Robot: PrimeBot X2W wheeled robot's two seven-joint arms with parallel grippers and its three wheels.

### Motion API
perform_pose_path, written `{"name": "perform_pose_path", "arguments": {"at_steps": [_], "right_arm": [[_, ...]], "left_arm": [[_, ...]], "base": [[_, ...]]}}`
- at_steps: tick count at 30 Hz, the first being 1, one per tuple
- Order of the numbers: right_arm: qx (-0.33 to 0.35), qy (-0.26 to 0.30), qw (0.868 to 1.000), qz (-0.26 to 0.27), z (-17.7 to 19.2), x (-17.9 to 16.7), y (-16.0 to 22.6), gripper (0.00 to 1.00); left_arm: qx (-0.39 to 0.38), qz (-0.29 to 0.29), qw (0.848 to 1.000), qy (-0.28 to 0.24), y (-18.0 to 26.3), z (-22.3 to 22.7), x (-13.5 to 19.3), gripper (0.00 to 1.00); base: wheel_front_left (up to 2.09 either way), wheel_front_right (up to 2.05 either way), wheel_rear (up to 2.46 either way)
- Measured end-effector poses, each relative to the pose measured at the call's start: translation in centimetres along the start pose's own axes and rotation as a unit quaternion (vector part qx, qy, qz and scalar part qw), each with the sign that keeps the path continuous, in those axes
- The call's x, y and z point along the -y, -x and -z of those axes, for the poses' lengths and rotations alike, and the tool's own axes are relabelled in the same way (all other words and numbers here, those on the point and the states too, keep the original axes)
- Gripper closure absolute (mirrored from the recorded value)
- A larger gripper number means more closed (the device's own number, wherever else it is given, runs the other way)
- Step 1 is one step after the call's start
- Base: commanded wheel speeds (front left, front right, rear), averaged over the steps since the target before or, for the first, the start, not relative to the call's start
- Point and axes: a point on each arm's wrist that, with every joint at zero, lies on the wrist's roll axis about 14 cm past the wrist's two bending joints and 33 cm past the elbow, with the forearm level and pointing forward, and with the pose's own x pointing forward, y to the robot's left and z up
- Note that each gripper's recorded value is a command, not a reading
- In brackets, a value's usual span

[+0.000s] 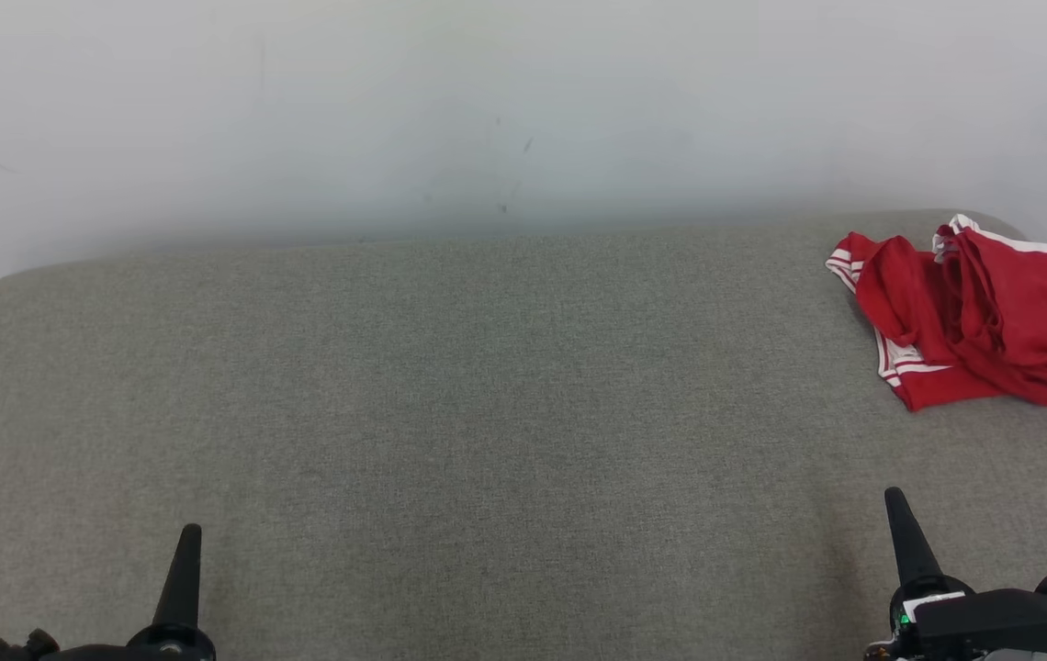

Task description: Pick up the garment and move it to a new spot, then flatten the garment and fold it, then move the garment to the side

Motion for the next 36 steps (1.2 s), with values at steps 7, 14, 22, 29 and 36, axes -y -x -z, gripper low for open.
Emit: {"name": "perform_pose_path", "arguments": {"at_steps": [7, 14, 22, 29, 36], "right_arm": [[0.0, -0.032, 0.999, -0.002, -0.1, -0.1, -0.2, 1.0], [-0.001, -0.062, 0.998, -0.006, -0.3, -0.4, -0.5, 1.0], [-0.002, -0.095, 0.995, -0.01, -0.4, -0.7, -0.7, 1.0], [-0.003, -0.122, 0.992, -0.013, -0.5, -0.8, -0.8, 1.0], [-0.004, -0.146, 0.989, -0.019, -0.6, -1.1, -1.1, 1.0]], "left_arm": [[-0.004, 0.003, 0.999, 0.032, -0.2, 0.1, 0.2, 1.0], [-0.007, 0.006, 0.998, 0.062, -0.4, 0.1, 0.4, 1.0], [-0.01, 0.01, 0.996, 0.094, -0.6, 0.1, 0.6, 1.0], [-0.013, 0.012, 0.992, 0.121, -0.7, 0.2, 0.7, 1.0], [-0.015, 0.018, 0.989, 0.145, -0.9, 0.2, 1.0, 1.0]], "base": [[0.0, 0.0, 0.0], [0.0, 0.0, 0.0], [0.0, 0.0, 0.0], [0.0, 0.0, 0.0], [0.0, 0.0, 0.0]]}}
